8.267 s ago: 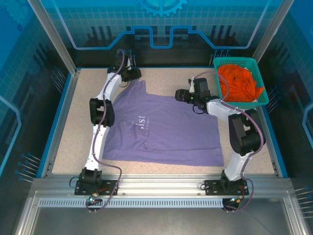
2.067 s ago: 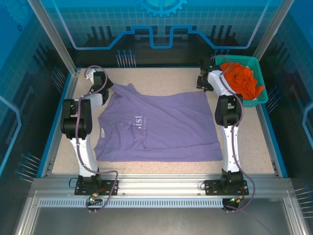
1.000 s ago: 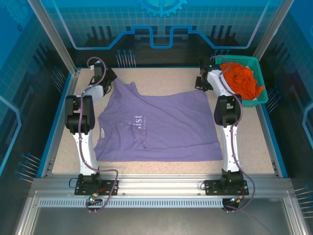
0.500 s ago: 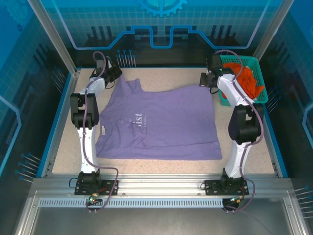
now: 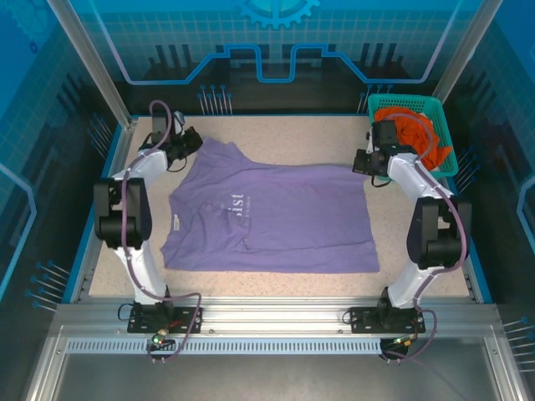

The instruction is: Fold and stack the t-shirts

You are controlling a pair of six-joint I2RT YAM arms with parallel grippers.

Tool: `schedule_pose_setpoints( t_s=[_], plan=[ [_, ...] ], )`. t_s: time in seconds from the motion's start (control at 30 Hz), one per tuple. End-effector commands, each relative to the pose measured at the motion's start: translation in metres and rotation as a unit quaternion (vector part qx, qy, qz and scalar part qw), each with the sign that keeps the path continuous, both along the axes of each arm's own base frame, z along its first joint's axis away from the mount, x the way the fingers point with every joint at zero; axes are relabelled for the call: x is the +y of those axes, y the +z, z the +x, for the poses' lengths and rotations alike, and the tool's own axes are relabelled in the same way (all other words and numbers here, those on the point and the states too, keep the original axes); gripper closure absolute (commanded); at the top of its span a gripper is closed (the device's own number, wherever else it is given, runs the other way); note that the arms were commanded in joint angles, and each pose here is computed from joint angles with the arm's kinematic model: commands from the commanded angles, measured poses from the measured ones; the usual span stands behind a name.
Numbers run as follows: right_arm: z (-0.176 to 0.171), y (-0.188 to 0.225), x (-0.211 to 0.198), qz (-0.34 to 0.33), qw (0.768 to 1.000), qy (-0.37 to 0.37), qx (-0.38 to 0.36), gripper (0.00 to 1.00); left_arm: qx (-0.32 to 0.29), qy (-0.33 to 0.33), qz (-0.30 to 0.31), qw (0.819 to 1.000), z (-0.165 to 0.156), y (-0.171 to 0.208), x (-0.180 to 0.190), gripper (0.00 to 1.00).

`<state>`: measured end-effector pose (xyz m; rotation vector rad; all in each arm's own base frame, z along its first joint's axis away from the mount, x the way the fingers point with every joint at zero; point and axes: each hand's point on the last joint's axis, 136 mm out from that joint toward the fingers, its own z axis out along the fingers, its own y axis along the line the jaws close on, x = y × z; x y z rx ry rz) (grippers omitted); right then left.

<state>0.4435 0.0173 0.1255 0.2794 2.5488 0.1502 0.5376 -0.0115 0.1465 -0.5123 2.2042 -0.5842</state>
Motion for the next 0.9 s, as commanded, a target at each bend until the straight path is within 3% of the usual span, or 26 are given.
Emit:
schedule_pose_setpoints(
  t_s=[0.0, 0.23, 0.7, 0.87],
  plan=[
    [-0.009, 0.007, -0.001, 0.031, 0.999, -0.007, -0.019, 1.0, -0.003, 0.013, 0.019, 1.0, -0.025, 0.013, 0.01, 1.0],
    [-0.031, -0.006, 0.002, 0.065, 0.998, -0.012, -0.013, 1.0, 0.041, 0.016, 0.026, 0.999, -0.066, 0.001, 0.01, 1.0],
    [-0.052, -0.012, 0.006, 0.1, 0.995, -0.019, -0.013, 1.0, 0.072, 0.055, 0.075, 0.993, -0.139, 0.016, 0.025, 1.0],
    [-0.06, -0.018, 0.007, 0.108, 0.994, -0.024, -0.006, 1.0, 0.107, 0.065, 0.069, 0.99, -0.164, -0.001, 0.025, 0.99]
  ],
)
